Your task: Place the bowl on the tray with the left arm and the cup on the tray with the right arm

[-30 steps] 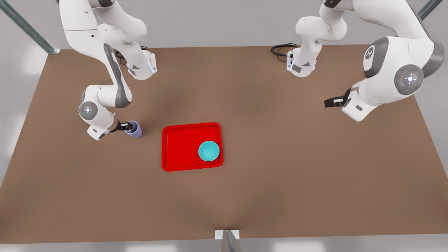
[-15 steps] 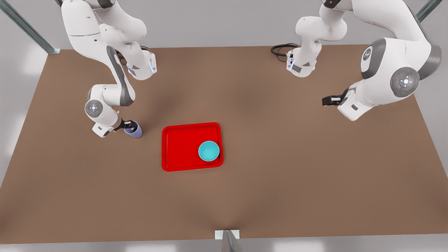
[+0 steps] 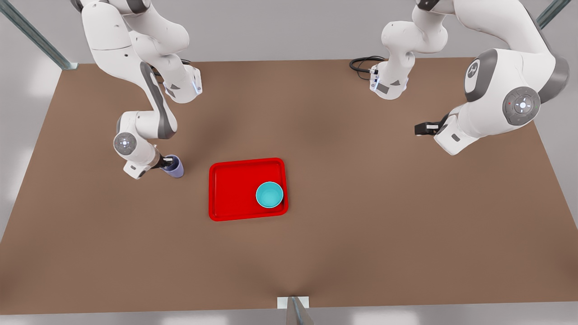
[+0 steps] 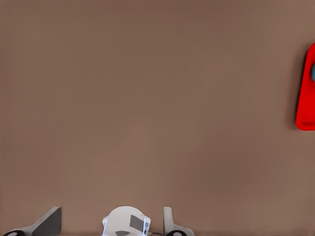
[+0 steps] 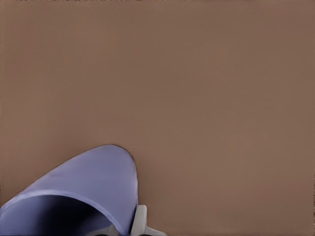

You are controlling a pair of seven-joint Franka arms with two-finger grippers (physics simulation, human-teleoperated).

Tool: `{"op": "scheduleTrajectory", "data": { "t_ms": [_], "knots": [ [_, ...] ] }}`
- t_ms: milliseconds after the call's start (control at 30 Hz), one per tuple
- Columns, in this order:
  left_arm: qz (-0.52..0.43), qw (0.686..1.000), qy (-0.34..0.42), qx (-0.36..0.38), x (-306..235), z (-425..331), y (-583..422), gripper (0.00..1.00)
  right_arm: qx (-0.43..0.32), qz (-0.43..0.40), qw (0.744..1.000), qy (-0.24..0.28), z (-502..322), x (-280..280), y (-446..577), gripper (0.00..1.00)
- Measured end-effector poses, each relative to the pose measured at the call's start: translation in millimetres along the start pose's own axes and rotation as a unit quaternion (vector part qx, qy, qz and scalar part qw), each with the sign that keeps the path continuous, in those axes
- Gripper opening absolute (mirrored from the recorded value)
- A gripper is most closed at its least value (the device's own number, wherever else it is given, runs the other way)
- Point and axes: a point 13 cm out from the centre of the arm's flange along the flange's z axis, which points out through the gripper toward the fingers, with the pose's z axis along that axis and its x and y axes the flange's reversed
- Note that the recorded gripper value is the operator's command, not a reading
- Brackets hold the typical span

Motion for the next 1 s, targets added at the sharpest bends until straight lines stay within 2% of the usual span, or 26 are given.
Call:
{"op": "scheduleTrajectory", "data": {
  "t_ms": [133,267,367,467,600,900,933,967,1000],
  "knots": [
    [0.003,1.000,0.000,-0.001,0,0,1,1.00,0.005,-0.007,1.000,-0.016,-26,-21,1,0.21],
    [0.006,1.000,0.000,-0.001,0,0,0,1.00,0.016,-0.030,0.997,-0.065,-91,-71,19,0.21],
    [0.008,1.000,0.000,0.000,0,0,-1,1.00,0.024,-0.085,0.991,-0.101,-135,-108,85,0.21],
    [0.010,1.000,0.000,0.000,0,0,-1,1.00,0.026,-0.142,0.983,-0.114,-145,-128,181,0.21],
    [0.011,1.000,0.000,0.000,0,0,-1,1.00,0.014,-0.152,0.982,-0.109,-128,-137,258,0.21],
    [0.013,1.000,0.000,0.001,0,0,-1,1.00,0.012,-0.081,0.994,-0.067,-62,-133,270,0.21],
    [0.013,1.000,0.000,0.001,0,0,-1,1.00,0.012,-0.074,0.995,-0.065,-59,-133,270,0.25],
    [0.013,1.000,0.000,0.001,0,0,-1,1.00,0.013,-0.068,0.996,-0.064,-56,-133,270,0.47],
    [0.013,1.000,0.000,0.001,0,0,-1,1.00,0.014,-0.061,0.996,-0.063,-54,-133,270,0.84]
  ]
}}
